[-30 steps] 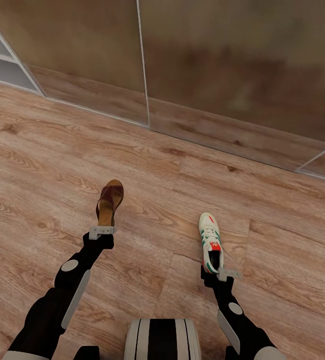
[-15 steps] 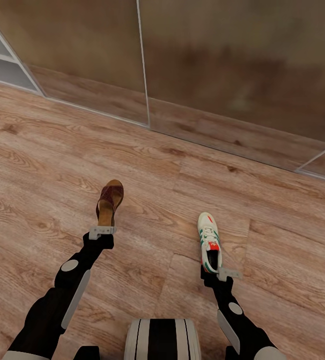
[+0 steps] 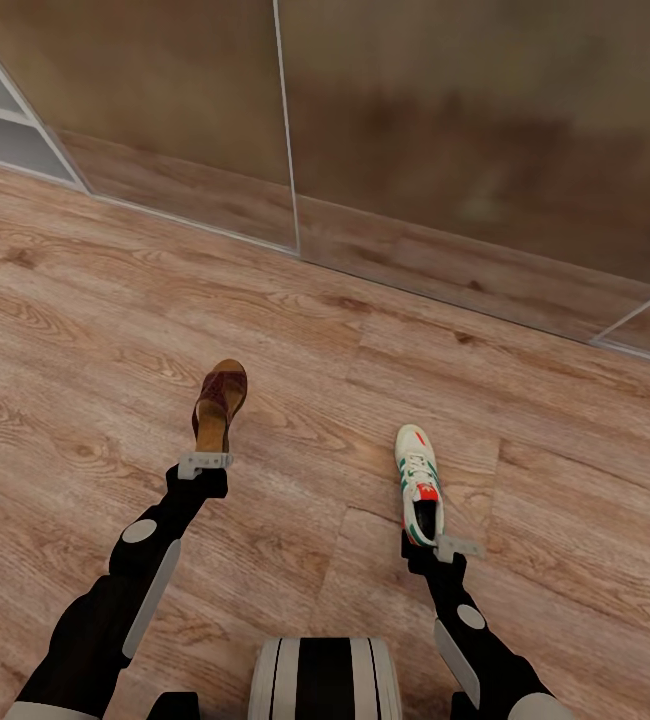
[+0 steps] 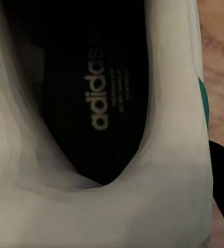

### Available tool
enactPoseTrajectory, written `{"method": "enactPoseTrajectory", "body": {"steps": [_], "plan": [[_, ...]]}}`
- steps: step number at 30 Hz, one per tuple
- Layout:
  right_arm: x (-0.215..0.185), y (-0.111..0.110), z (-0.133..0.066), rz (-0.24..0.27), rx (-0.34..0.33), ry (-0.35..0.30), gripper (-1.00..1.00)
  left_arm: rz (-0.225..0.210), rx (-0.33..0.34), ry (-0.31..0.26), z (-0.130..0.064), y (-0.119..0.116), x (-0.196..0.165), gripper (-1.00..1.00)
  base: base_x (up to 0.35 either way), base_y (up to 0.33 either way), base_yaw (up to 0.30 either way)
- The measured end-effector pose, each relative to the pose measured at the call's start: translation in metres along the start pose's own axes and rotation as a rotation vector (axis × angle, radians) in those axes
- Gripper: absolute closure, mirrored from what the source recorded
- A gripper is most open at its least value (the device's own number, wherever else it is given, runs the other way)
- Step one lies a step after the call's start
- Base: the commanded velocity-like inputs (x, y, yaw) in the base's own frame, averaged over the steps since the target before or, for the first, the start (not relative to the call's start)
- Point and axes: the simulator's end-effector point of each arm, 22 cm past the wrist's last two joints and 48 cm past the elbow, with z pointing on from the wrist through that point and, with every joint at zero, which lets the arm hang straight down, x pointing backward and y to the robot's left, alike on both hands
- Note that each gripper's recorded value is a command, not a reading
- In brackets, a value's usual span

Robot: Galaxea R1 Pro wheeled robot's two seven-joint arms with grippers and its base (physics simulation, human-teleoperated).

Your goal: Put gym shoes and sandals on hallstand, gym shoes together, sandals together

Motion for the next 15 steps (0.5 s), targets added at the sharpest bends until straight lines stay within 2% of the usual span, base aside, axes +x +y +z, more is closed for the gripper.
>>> {"method": "enactPoseTrajectory", "body": {"steps": [15], "plan": [[-0.0005, 0.0001, 0.0001, 0.0, 0.0, -0.001, 1.0, 0.001, 0.0, -0.001, -0.0001, 0.0, -0.0003, 1.0, 0.0, 0.0, 0.0]]}}
